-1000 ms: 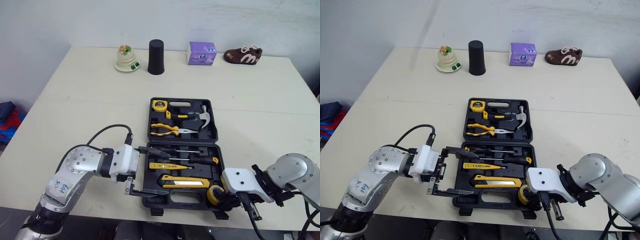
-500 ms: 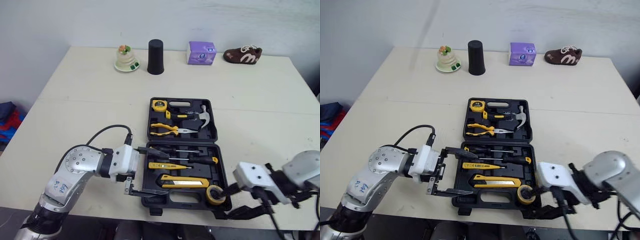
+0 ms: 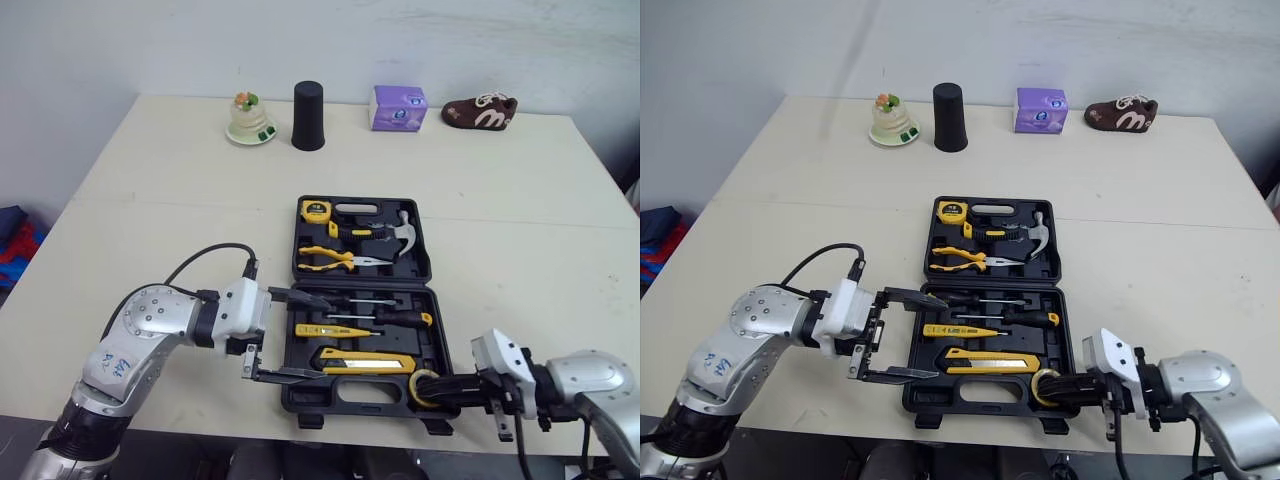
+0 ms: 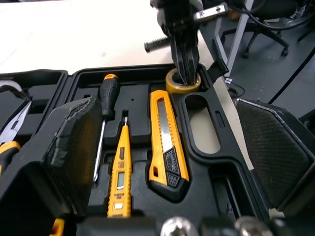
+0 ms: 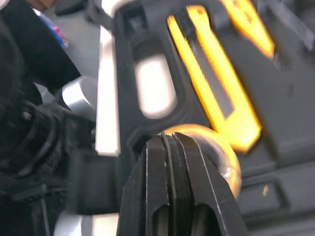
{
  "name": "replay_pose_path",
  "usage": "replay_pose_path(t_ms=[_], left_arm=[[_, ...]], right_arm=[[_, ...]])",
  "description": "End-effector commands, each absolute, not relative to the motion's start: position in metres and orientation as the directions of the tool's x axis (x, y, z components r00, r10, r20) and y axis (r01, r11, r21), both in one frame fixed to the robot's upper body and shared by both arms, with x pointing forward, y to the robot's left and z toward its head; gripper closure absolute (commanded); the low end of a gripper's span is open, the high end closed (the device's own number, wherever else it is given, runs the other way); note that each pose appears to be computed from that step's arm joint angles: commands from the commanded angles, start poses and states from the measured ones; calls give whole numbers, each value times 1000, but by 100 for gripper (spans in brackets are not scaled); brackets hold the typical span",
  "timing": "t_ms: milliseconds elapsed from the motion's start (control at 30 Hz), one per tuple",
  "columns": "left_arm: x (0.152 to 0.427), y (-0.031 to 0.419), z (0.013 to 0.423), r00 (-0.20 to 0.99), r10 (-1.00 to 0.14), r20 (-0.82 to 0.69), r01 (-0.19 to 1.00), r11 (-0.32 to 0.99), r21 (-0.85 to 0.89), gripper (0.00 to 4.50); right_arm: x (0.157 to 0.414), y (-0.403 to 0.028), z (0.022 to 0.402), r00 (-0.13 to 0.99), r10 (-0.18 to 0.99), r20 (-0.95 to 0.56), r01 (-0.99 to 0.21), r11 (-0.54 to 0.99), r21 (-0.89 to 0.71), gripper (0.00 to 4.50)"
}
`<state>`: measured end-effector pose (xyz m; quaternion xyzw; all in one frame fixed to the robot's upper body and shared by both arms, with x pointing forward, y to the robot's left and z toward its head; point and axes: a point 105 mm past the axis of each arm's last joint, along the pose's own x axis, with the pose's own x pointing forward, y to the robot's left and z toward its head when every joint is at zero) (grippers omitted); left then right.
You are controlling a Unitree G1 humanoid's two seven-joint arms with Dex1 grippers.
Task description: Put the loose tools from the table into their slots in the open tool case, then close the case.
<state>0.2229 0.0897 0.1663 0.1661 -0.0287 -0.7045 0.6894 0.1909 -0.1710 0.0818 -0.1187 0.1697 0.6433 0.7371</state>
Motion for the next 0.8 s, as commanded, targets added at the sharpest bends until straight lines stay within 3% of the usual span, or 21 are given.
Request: replay_pose_path(t_ms=[33,133,300,433,500,600,667,800], left_arm=[[219,94,172,15,-981,-193,957,-42,286,0],[222,99,174,51,-982,-179,959,-2,282,0],[235,111,172,170,-973,-155,957,125,264,0],[267,142,161,396,-903,-165,901,347,261,0],[276,150,158,453,-874,-174,878,404,258,0],[297,164,152,558,-808,-191,824,512,242,86],[312,169,141,622,-759,-191,783,602,159,181],[325,154,126,619,-752,-226,785,600,153,366]], right_arm=[[187,-191,39,159,865,-475,-967,233,101,444],[190,-199,36,190,869,-458,-959,264,103,444],[196,-192,72,196,901,-388,-962,254,104,444],[207,-184,128,259,916,-307,-956,289,56,444],[212,-185,145,294,913,-282,-945,321,56,444],[229,-195,165,391,884,-257,-913,407,13,450],[260,-221,157,522,794,-313,-850,516,-106,450],[297,-249,126,631,679,-376,-771,601,-210,450]])
